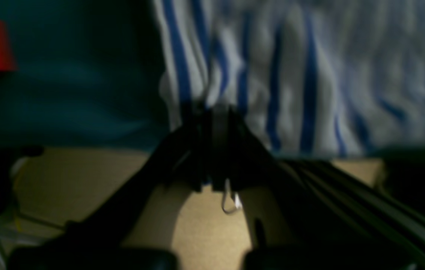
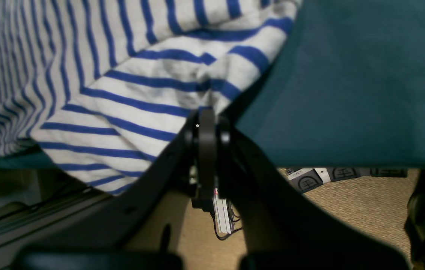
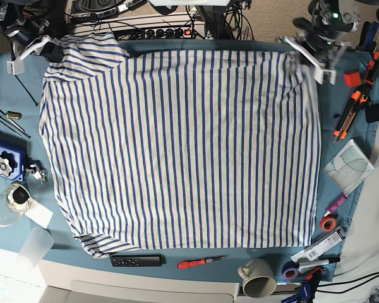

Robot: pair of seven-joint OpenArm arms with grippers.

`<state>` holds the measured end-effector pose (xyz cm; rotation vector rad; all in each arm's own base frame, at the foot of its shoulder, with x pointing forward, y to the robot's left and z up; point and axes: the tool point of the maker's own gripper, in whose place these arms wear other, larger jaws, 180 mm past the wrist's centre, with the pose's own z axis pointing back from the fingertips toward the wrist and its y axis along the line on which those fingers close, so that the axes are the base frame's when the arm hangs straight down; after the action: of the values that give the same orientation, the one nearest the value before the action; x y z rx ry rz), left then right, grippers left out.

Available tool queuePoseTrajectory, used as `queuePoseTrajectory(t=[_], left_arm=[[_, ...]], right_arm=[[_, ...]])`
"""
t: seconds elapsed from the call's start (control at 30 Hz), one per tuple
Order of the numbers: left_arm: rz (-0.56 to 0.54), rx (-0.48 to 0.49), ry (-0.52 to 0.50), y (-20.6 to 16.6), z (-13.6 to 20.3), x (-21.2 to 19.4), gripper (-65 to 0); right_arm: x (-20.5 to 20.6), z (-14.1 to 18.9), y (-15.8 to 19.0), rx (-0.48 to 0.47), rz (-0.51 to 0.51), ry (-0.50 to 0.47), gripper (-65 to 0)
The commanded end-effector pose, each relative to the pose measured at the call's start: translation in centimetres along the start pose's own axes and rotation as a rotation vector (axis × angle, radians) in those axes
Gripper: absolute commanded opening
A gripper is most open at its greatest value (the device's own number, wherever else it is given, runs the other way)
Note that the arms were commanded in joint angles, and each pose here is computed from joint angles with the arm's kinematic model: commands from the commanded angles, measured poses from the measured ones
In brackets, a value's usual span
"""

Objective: Fold the T-shirt properly
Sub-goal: 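Close both grippers on the collar-edge corners of the shirt, then lift the collar edge with both grippers and pull it toward the hem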

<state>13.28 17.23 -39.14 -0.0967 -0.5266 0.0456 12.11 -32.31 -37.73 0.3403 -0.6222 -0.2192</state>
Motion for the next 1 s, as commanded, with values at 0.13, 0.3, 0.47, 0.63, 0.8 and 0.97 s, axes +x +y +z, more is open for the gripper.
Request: queuePoseTrajectory(t=[0.13, 0.3, 0.47, 0.63, 0.8, 0.97], left_arm=[[-0.041, 0.008, -0.07, -0.4, 2.2, 1.6, -65.0], [-0.093, 0.066, -0.122, 0.2, 3.0, 3.1, -65.0], [-0.093, 0.065, -0.121, 0.2, 3.0, 3.0, -65.0], [-0.097, 0.063, -0.136, 0.0, 3.3, 3.5, -65.0], [-0.11, 0.056, -0.198, -0.5, 4.1, 5.0, -65.0], [-0.113, 0.054, -0.232, -0.6, 4.3, 5.6, -65.0]], right_arm=[[2.8, 1.1, 0.8, 0.06, -0.013, -0.122, -65.0], [5.1, 3.5, -0.3, 0.012, -0.007, -0.216, -65.0], [7.3, 6.7, -1.3, -0.07, 0.042, -0.296, -65.0], [8.0, 7.8, -0.1, -0.045, 0.07, -0.302, -65.0], [8.3, 7.9, 0.4, -0.022, 0.067, -0.323, -65.0], [8.7, 8.0, 0.3, -0.024, 0.073, -0.332, -65.0]])
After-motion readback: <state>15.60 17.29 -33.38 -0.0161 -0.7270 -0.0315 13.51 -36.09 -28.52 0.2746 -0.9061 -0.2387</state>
